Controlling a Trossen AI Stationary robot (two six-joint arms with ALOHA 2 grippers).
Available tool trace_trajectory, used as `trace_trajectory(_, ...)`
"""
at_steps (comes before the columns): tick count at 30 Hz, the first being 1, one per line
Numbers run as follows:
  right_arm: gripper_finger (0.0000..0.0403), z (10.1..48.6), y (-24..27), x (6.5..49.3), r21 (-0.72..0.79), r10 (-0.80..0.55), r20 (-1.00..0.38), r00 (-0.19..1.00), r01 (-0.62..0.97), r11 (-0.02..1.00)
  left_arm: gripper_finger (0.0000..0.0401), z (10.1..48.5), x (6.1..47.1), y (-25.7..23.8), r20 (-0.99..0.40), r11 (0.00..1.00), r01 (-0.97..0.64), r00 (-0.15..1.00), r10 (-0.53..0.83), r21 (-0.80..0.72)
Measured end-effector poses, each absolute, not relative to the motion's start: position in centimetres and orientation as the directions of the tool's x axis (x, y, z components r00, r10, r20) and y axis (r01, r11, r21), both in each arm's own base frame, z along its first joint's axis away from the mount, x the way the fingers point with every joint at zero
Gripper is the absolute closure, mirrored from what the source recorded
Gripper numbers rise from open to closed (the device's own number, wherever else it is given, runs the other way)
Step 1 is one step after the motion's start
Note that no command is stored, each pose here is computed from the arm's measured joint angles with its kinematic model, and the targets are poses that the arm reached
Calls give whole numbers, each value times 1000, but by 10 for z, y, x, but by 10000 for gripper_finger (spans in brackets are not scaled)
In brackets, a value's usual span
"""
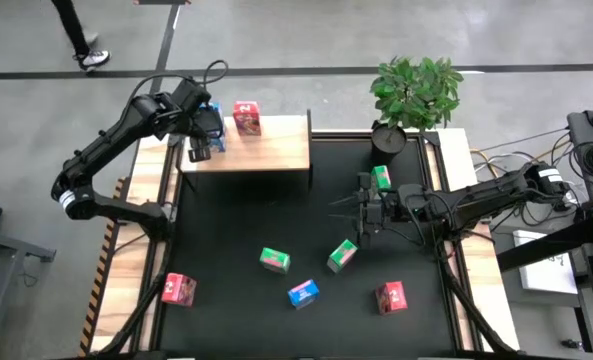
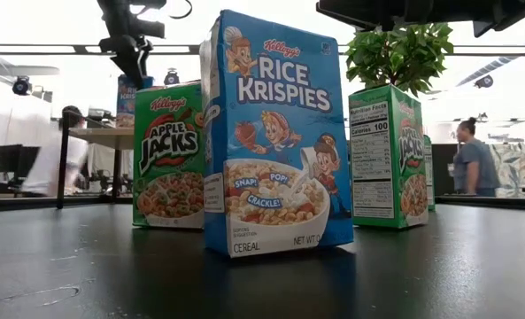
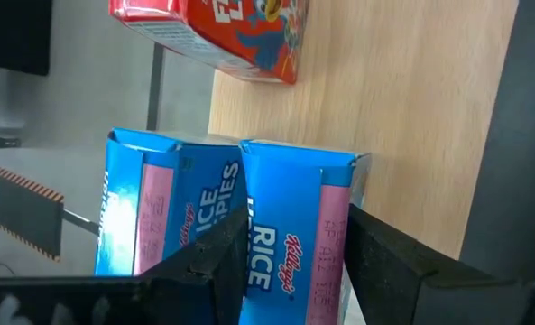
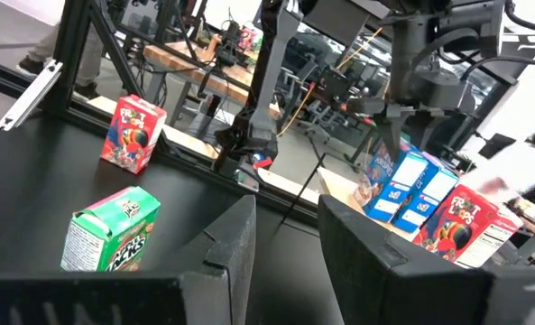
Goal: Stack cereal on shelf
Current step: Put the top blue cereal box on the shelf aligned with the other blue cereal box
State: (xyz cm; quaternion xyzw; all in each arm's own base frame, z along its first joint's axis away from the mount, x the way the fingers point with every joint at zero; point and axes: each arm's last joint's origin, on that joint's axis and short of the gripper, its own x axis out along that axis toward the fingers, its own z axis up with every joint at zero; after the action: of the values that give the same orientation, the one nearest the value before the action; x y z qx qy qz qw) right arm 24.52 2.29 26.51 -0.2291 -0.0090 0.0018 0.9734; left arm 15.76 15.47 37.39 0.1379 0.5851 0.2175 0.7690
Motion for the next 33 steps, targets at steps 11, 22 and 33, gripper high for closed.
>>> trace_trajectory(11, 291, 265, 23, 245, -446, 7, 17, 1000, 1, 895, 241, 375, 158, 155, -838, 867, -184, 227, 496, 463)
trace_trajectory(22, 291, 265, 23, 245, -446, 7, 17, 1000, 1, 895, 182, 376, 158, 155, -831, 858, -197, 220, 511, 475)
trace_trajectory(33, 291, 265, 23, 245, -446, 7, 17, 1000, 1, 895, 174, 385, 157, 155, -814, 847, -199, 238, 530, 493)
